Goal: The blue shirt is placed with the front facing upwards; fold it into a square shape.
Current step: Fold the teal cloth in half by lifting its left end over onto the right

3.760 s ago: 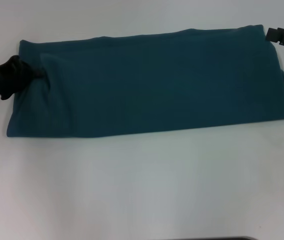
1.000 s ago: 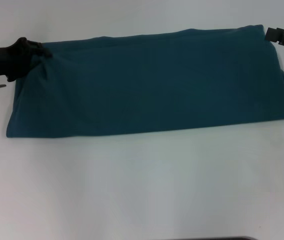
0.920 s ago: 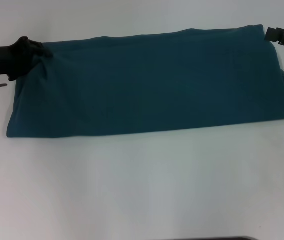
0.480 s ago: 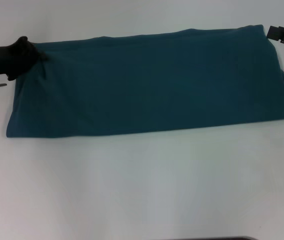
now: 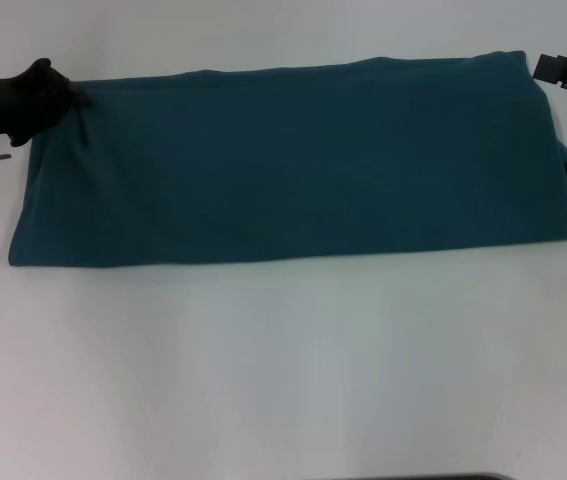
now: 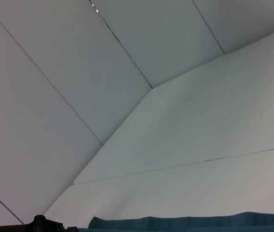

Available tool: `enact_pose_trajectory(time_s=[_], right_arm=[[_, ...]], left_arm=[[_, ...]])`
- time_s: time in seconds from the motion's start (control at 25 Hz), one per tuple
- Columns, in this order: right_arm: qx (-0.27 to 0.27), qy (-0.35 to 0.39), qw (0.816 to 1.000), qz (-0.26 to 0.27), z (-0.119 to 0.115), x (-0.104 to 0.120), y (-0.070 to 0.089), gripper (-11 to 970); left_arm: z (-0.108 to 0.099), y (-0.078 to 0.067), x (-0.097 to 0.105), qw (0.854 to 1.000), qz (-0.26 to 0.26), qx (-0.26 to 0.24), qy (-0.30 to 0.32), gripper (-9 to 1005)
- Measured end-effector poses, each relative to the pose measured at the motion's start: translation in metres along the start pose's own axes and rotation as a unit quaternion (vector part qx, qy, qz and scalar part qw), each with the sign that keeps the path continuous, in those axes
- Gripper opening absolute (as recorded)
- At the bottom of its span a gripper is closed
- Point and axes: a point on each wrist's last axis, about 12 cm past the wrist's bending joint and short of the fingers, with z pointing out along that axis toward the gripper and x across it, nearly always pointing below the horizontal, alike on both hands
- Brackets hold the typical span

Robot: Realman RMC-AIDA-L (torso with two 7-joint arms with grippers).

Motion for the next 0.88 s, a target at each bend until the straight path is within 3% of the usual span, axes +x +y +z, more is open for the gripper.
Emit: enact_pose_trajectory(time_s=[0.24, 0.48, 0.68, 0.88], right_arm=[[-0.001, 0.000, 1.000, -0.001, 0.001, -0.001, 0.000, 617], [-0.001, 0.000, 1.000, 0.000, 0.001, -0.001, 0.000, 616], [-0.001, 0.000, 1.000, 0.001, 0.001, 0.000, 0.000, 616], [-0.002, 0.000, 1.000, 0.000, 0.001, -0.001, 0.000, 616]], left_arm=[[-0.003, 0.003, -0.002, 1.000, 0.007, -0.008, -0.007, 113], [-0.027, 0.007, -0.015, 0.999, -0.001, 0.008, -0.043, 197], [-0.024, 0.002, 0.009, 0.998, -0.025, 0.059, 0.020, 341], [-0.014, 0.003, 0.025, 0.997, -0.034, 0.064, 0.032, 520]])
